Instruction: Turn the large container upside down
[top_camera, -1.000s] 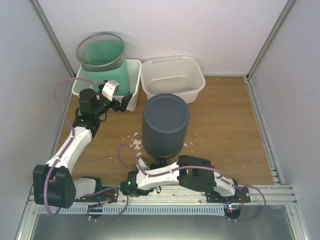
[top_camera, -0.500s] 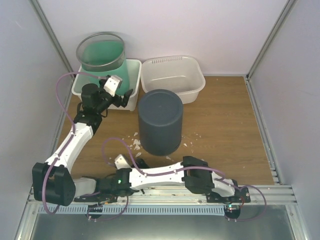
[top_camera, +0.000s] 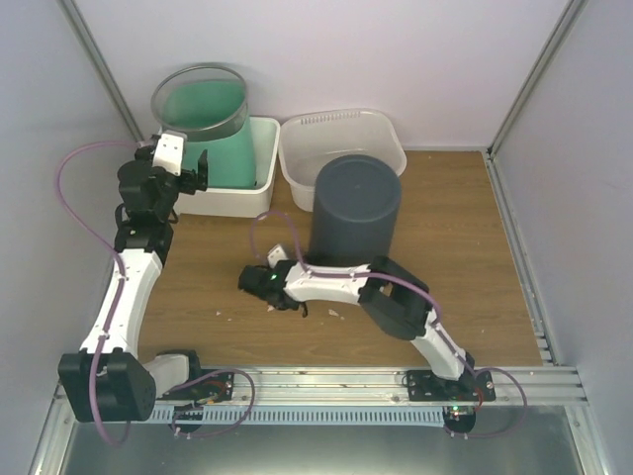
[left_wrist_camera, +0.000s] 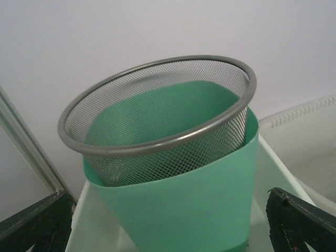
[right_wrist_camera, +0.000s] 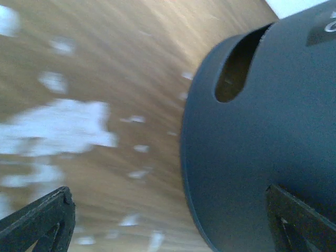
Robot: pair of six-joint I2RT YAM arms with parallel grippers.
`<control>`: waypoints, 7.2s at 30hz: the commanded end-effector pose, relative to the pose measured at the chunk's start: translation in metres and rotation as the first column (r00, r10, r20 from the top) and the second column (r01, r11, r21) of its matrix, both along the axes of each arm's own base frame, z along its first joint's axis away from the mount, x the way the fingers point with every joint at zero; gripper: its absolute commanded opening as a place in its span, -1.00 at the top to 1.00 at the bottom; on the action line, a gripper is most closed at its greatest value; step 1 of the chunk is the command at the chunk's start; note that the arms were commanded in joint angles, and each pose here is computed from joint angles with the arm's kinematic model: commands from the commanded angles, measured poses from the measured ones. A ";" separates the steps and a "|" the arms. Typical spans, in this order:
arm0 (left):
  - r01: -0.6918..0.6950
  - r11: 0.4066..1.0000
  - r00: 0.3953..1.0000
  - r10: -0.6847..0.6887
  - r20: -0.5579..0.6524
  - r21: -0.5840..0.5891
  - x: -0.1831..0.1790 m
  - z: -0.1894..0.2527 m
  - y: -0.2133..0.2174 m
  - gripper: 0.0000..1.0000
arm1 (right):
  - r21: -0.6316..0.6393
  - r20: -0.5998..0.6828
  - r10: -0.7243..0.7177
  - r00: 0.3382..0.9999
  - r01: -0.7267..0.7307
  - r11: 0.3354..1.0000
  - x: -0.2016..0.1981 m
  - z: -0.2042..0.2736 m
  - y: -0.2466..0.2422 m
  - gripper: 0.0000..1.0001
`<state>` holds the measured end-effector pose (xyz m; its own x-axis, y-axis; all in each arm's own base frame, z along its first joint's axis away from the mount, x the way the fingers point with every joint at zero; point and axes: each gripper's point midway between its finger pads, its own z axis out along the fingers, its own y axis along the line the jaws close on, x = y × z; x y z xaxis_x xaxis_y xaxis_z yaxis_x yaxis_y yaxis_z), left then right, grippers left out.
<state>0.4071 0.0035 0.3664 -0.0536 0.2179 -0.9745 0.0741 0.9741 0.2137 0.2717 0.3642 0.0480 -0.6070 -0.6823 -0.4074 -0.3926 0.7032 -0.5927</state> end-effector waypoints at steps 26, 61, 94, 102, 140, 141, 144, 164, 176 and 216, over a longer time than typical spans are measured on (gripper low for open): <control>0.493 0.869 0.855 -0.474 -0.212 0.048 0.043 -0.053 -0.154 -0.98 | 0.231 -0.005 -0.524 0.852 0.511 0.828 0.135 0.099 -0.285 -1.00; 0.725 0.444 0.684 -0.367 -0.631 0.527 0.070 -0.204 -0.388 -0.87 | 0.285 0.165 -0.634 0.755 0.579 0.764 0.200 0.178 -0.442 -1.00; 0.573 0.308 0.818 -0.160 -0.552 0.760 0.098 -0.238 -0.383 0.61 | 0.488 0.217 -0.547 0.809 0.395 0.778 0.147 0.242 -0.408 -0.94; 0.613 0.288 0.787 -0.141 -0.601 0.736 0.085 -0.244 -0.378 1.00 | 0.498 0.227 -0.543 0.808 0.383 0.778 0.141 0.250 -0.407 -0.94; 0.828 -0.011 -0.197 -0.942 -0.273 -0.561 -0.172 0.030 -0.399 1.00 | 0.713 0.467 -0.700 0.540 0.238 0.659 0.029 0.416 -0.432 -0.90; 0.783 -0.057 -0.234 -0.950 -0.209 -0.619 -0.170 0.039 -0.393 1.00 | 0.715 0.460 -0.704 0.541 0.245 0.655 0.028 0.413 -0.432 -0.91; 0.658 -0.143 -0.281 -0.958 -0.065 -0.739 -0.159 0.050 -0.378 1.00 | 0.722 0.437 -0.711 0.550 0.256 0.642 0.028 0.407 -0.431 -0.90; 0.132 -0.345 -0.012 -0.938 0.346 -0.929 -0.097 -0.017 -0.354 1.00 | 0.726 0.288 -0.687 0.667 0.316 0.611 0.046 0.362 -0.414 -0.81; -0.051 -0.353 0.094 -0.933 0.347 -0.934 -0.068 -0.084 -0.361 1.00 | 0.708 0.244 -0.667 0.704 0.341 0.618 0.056 0.337 -0.408 -0.82; -0.164 0.192 0.119 -0.970 -0.213 -0.968 -0.068 -0.271 -0.328 -0.51 | 0.708 -0.092 -0.449 0.889 0.376 0.598 0.049 0.195 -0.343 -0.84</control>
<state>0.3331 -0.3334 0.1168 -0.9981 -0.0278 -0.0547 0.0541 0.0213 -0.9983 0.3241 0.0095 0.2483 -0.6889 0.1321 -0.7127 0.1079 0.9910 0.0794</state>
